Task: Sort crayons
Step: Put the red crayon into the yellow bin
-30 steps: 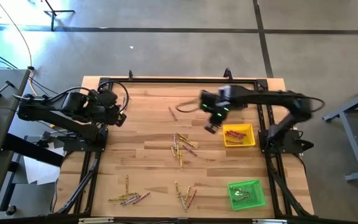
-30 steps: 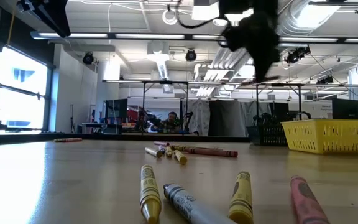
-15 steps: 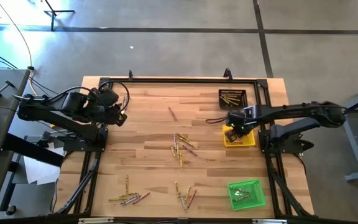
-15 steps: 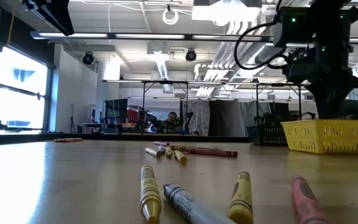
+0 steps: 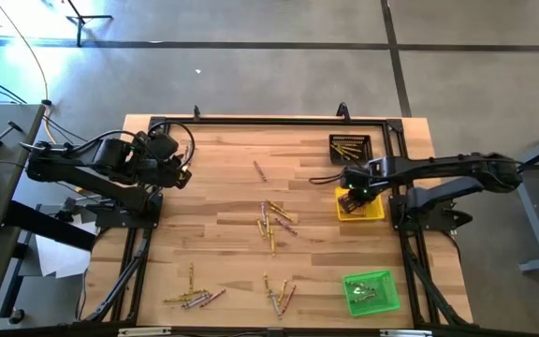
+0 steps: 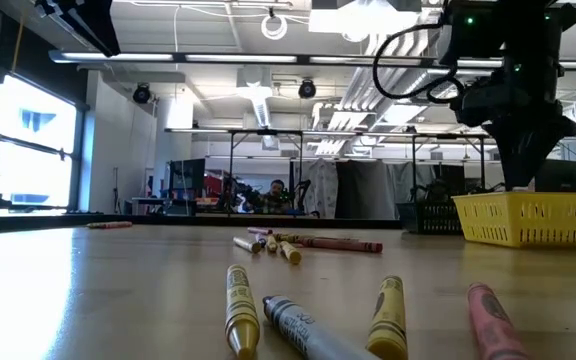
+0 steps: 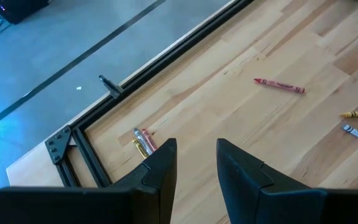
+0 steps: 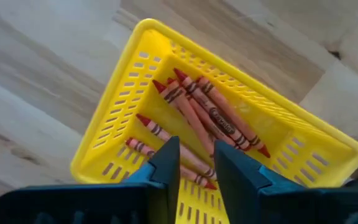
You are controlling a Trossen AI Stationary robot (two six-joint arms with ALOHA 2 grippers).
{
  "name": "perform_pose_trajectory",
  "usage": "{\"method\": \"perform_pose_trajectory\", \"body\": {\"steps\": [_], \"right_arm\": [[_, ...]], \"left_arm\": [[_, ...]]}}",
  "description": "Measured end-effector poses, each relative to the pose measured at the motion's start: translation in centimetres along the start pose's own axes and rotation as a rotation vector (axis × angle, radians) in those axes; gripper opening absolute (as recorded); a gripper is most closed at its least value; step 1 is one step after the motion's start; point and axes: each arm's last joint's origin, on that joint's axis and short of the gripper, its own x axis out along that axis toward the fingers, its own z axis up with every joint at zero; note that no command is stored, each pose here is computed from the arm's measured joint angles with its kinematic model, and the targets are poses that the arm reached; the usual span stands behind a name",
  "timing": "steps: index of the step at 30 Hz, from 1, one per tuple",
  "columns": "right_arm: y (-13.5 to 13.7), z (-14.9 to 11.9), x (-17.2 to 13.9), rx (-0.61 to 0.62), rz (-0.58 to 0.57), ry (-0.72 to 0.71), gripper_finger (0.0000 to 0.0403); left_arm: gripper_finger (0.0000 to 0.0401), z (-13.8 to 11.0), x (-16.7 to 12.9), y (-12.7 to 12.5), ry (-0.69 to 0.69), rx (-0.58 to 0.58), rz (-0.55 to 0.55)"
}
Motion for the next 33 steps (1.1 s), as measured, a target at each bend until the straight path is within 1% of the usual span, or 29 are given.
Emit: {"method": "perform_pose_trajectory", "body": {"steps": [4, 7, 9, 12, 14, 16, 19, 20, 22, 24, 26, 28, 31, 33], "right_arm": [[0.6, 0.4, -0.8, 0.001, 0.058, -0.010, 0.0096], [1.7, 1.3, -2.0, 0.003, 0.142, -0.083, 0.0093], [2.6, 2.2, -2.8, 0.010, 0.211, -0.189, 0.0089], [4.0, 3.9, -3.6, 0.037, 0.307, -0.400, 0.0085], [5.0, 5.1, -3.7, 0.029, 0.359, -0.512, 0.0085], [5.8, 6.5, -3.3, 0.053, 0.395, -0.591, 0.0085], [6.9, 8.7, -1.8, 0.109, 0.429, -0.667, 0.0086], [7.3, 9.4, -1.1, 0.126, 0.439, -0.677, 0.0086], [8.0, 10.8, 0.3, 0.143, 0.423, -0.652, 0.0086], [9.0, 12.2, 1.4, 0.135, 0.406, -0.612, 0.0086], [10.1, 13.7, 2.3, 0.098, 0.400, -0.570, 0.0086], [11.5, 15.2, 3.0, 0.029, 0.396, -0.539, 0.0086], [13.7, 17.2, 3.6, -0.120, 0.387, -0.513, 0.0089], [14.8, 18.3, 4.0, -0.199, 0.354, -0.484, 0.0098]], "left_arm": [[0.0099, 0.0, 0.0, 0.0, 0.000, -0.005, 0.000], [0.0099, 0.0, 0.0, 0.0, -0.001, -0.012, -0.001], [0.0099, 0.0, 0.0, 0.0, -0.003, -0.015, -0.003], [0.0099, 0.1, 0.0, -0.1, -0.010, -0.024, -0.011], [0.0099, 0.2, 0.0, -0.2, -0.018, -0.019, -0.019], [0.0099, 0.3, 0.0, -0.4, -0.030, -0.014, -0.027], [0.0099, 0.5, 0.0, -0.5, -0.045, -0.016, -0.041], [0.0099, 0.6, 0.0, -0.6, -0.050, -0.023, -0.046], [0.0099, 0.7, 0.0, -0.7, -0.057, -0.037, -0.058], [0.0099, 0.7, 0.0, -0.8, -0.054, -0.042, -0.070], [0.0099, 0.8, -0.1, -0.9, -0.047, -0.049, -0.087], [0.0099, 0.8, -0.1, -0.9, -0.045, -0.052, -0.094], [0.0099, 0.8, -0.1, -0.9, -0.046, -0.054, -0.095], [0.0099, 0.8, -0.1, -0.9, -0.046, -0.054, -0.096]]}}
